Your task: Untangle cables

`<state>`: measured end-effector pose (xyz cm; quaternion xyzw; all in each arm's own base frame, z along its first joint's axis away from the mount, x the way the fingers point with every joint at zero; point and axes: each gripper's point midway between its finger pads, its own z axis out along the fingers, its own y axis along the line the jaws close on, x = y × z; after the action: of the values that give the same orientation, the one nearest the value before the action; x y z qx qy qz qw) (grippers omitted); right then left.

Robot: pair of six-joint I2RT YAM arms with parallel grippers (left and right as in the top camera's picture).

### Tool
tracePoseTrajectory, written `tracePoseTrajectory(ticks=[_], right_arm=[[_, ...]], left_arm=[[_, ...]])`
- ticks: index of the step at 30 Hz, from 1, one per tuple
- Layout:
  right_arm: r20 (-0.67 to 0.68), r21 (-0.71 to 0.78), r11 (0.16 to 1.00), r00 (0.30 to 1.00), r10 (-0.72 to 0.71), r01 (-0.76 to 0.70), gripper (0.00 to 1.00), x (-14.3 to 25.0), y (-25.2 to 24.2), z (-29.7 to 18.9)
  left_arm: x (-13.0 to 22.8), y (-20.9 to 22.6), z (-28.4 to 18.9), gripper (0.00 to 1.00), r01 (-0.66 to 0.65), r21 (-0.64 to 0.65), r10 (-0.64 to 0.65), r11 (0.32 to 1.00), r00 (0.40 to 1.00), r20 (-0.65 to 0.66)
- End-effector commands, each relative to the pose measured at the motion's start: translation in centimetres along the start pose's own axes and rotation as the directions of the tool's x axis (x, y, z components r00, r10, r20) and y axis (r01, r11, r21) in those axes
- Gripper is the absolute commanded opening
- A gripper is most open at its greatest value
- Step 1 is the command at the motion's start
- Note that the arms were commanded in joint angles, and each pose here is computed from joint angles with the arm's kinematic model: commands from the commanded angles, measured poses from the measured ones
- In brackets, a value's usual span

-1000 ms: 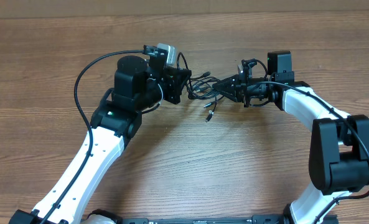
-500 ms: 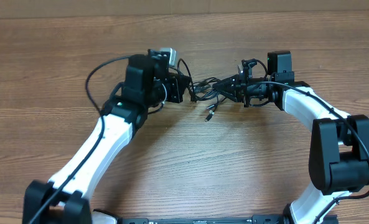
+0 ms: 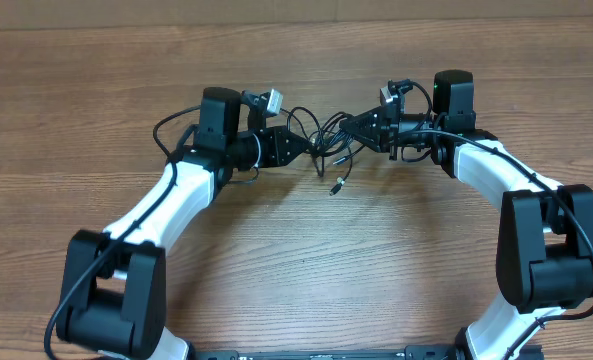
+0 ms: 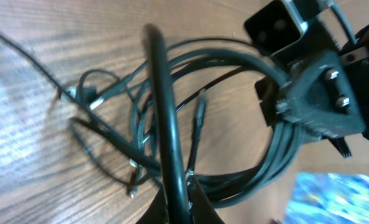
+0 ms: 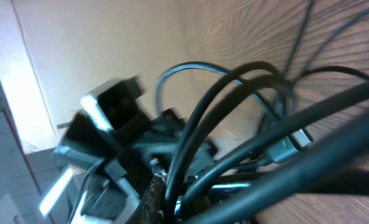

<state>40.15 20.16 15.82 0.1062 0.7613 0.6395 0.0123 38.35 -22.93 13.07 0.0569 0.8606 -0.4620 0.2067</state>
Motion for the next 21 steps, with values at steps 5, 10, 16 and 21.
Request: tracePoseTrajectory(ticks=[5,10,16,21], right_arm=[[-0.029,-0.024,0.999,0.999,0.031,-0.031,0.04,0.4,0.7,-0.1],[-0.029,-0.024,0.999,0.999,0.031,-0.032,0.04,0.4,0.7,-0.1],[-0.029,-0.024,0.999,0.999,0.031,-0.032,0.04,0.4,0.7,-0.1],[0.007,-0.007,0.999,0.999,0.048,-0.048,0.04,-0.2,0.4,-0.1]], left_arm=[[2.9,-1.2,2.1,0.22,0.055,0.141,-0.034,0.988,0.988,-0.150],[2.1,-1.8,2.0,0.89,-0.007,0.161,0.028,0.987,0.992,-0.124],[-0.8,-2.8,0.3,1.00,-0.008,0.158,0.022,0.987,0.996,-0.086],[-2.1,-1.9,-1.4,1.00,0.001,-0.045,-0.002,0.999,1.000,-0.020]])
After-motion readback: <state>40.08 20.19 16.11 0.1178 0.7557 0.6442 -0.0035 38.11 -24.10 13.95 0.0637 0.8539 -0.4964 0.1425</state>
